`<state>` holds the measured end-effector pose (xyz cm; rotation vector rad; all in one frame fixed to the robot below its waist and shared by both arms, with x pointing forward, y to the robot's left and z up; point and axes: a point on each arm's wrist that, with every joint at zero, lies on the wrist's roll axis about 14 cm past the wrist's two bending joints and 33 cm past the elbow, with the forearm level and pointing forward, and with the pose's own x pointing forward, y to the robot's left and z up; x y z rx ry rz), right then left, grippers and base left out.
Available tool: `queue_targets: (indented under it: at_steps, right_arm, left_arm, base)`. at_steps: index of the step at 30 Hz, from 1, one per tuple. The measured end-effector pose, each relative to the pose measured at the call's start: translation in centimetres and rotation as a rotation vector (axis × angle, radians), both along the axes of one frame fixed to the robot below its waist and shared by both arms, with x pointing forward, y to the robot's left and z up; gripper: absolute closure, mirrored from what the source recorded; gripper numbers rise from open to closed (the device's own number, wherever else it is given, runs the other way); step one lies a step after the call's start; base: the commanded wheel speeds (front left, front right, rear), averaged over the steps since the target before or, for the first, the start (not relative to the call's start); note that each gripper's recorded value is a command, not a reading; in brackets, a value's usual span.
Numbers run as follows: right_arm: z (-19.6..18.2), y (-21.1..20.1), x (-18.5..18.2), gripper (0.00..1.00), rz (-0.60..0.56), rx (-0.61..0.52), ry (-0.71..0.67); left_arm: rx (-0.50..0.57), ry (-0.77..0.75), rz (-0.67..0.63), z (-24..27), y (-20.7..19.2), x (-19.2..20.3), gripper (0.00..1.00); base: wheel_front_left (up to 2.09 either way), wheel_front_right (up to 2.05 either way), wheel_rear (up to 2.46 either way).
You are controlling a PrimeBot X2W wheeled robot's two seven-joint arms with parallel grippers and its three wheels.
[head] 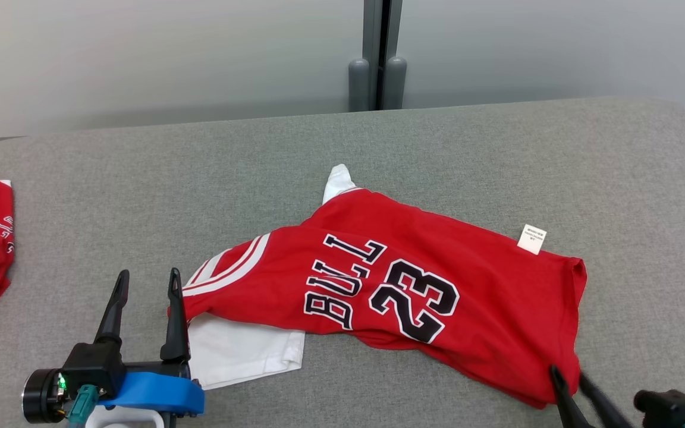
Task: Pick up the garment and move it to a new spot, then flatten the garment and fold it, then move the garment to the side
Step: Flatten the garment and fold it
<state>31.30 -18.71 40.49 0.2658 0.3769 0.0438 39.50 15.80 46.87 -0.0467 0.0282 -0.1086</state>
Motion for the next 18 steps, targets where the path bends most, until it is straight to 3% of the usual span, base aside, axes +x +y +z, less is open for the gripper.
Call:
queue_targets:
  at_steps: [5,10,18]
  right_arm:
    - [2.4,-2.9,1.5,0.0,-0.044,-0.092,-0.086]
    - [6.6,-5.1,5.6,0.0,-0.038,-0.216,-0.219]
    - [8.0,-4.9,11.3,0.0,0.043,-0.33,-0.236]
  left_arm:
    - [0.006,0.004,-0.003,-0.2,-0.1,0.4,0.0]
    - [0.008,0.006,0.0,-0.3,0.1,0.6,0.0]
    - [0.009,0.01,0.013,-0.6,0.6,1.4,0.0]
  base:
    - [0.0,0.0,0.0]
    - [0.0,0.0,0.0]
    - [0.0,0.0,0.0]
